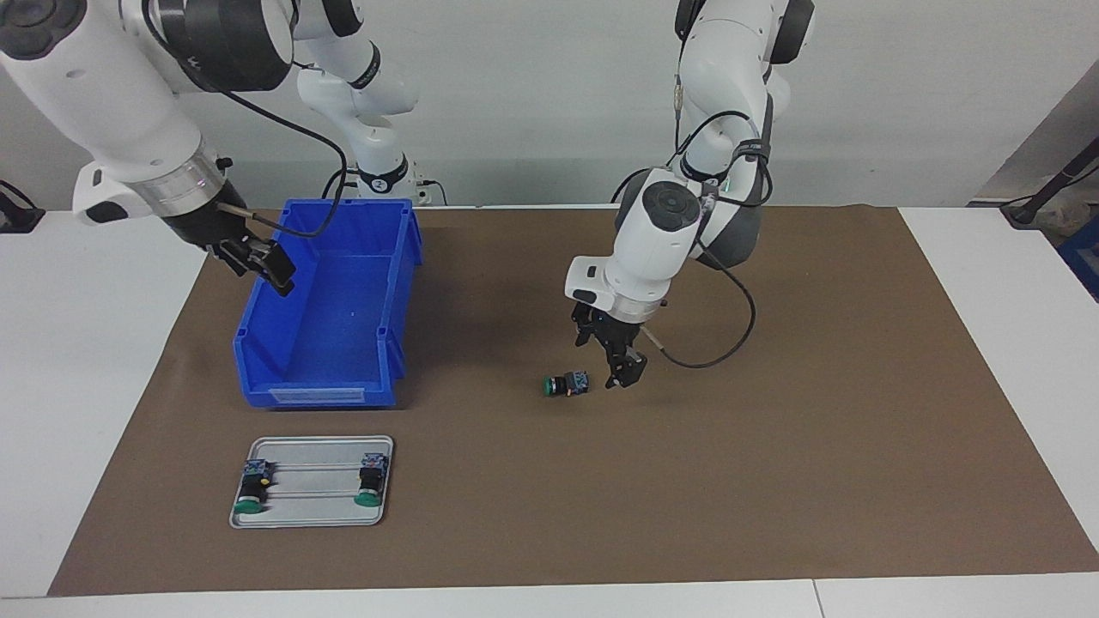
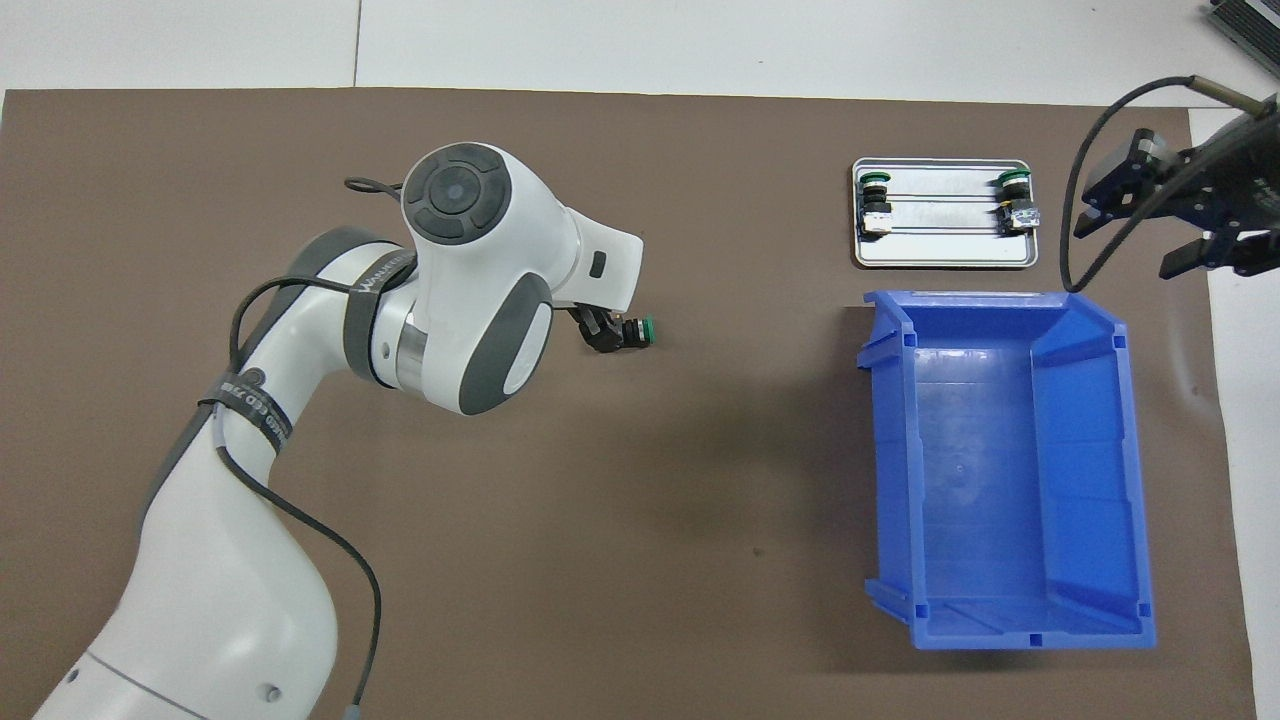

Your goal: Place and press button with both arms

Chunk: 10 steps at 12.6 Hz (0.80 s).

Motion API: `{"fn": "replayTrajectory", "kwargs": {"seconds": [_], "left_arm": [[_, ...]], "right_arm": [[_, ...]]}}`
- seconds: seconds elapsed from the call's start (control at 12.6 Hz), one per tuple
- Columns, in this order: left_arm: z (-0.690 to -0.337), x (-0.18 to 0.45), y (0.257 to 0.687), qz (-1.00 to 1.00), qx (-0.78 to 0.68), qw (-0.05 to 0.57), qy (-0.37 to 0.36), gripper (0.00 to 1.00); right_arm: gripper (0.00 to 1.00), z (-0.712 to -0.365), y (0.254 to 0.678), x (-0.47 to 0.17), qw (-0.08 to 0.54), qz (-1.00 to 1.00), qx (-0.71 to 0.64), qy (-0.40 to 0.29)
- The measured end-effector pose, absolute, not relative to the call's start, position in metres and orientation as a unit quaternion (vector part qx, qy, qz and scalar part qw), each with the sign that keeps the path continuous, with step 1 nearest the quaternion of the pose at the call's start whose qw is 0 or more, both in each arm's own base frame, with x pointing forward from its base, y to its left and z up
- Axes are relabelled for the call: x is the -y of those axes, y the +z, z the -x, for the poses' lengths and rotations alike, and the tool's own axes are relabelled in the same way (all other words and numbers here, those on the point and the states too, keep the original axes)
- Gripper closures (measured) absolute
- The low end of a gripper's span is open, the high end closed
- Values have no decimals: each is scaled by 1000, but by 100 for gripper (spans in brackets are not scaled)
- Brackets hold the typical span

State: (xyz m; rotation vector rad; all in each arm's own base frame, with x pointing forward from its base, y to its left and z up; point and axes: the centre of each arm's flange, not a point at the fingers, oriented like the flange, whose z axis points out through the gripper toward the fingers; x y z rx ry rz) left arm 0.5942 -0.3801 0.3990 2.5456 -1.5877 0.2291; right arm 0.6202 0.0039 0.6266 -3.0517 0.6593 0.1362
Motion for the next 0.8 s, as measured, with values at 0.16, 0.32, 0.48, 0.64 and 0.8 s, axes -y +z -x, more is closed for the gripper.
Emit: {"fn": "replayTrajectory", "kwargs": {"seconds": [0.16,0.32,0.48,0.64,0.8], "left_arm": [[-592,402,380,-848,520,66,79,7],[-592,408,371,-846,524,60,78,11],[-595,407,366,-843,529,46,84,11],[-595,406,353,-840,534,35,83,11],[-590,414,332,-834,546,25,79,12]], "right_arm": [[22,-598,623,8,6,985,-165,43],[22,-580,617,19,5,988,-146,48],[22,-573,611,19,5,989,-141,49],[22,-571,600,19,6,990,-137,43],[20,-570,590,19,7,992,-123,39]]}}
